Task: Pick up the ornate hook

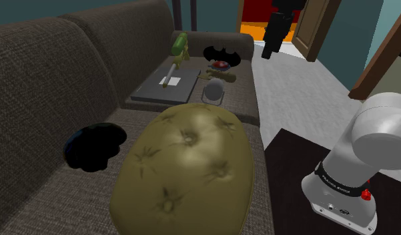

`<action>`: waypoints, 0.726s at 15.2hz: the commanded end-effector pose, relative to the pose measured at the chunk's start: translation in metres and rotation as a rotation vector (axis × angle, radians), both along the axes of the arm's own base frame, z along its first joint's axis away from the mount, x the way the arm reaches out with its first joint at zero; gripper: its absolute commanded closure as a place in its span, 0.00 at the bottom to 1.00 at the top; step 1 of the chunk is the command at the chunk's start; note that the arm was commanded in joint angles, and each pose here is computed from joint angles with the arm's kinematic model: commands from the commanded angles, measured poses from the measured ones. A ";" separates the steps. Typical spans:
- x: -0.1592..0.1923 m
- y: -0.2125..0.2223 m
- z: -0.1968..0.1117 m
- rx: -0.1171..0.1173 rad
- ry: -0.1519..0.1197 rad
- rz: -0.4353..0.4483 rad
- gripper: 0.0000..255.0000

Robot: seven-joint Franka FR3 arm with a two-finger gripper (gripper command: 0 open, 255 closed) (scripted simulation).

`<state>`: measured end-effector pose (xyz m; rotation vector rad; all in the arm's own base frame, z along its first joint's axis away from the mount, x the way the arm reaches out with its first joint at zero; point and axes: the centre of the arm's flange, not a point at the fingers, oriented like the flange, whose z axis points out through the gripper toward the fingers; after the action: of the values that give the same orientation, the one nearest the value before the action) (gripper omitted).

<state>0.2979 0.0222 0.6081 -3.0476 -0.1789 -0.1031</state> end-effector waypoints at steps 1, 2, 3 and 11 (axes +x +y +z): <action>0.000 0.000 0.000 0.000 0.000 0.000 0.00; 0.010 -0.007 -0.006 0.001 0.002 0.002 0.00; 0.020 -0.014 -0.011 0.001 0.004 0.004 0.00; 0.100 -0.071 -0.056 0.007 0.022 0.020 0.00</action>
<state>0.3864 -0.0429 0.5589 -3.0380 -0.2025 -0.0721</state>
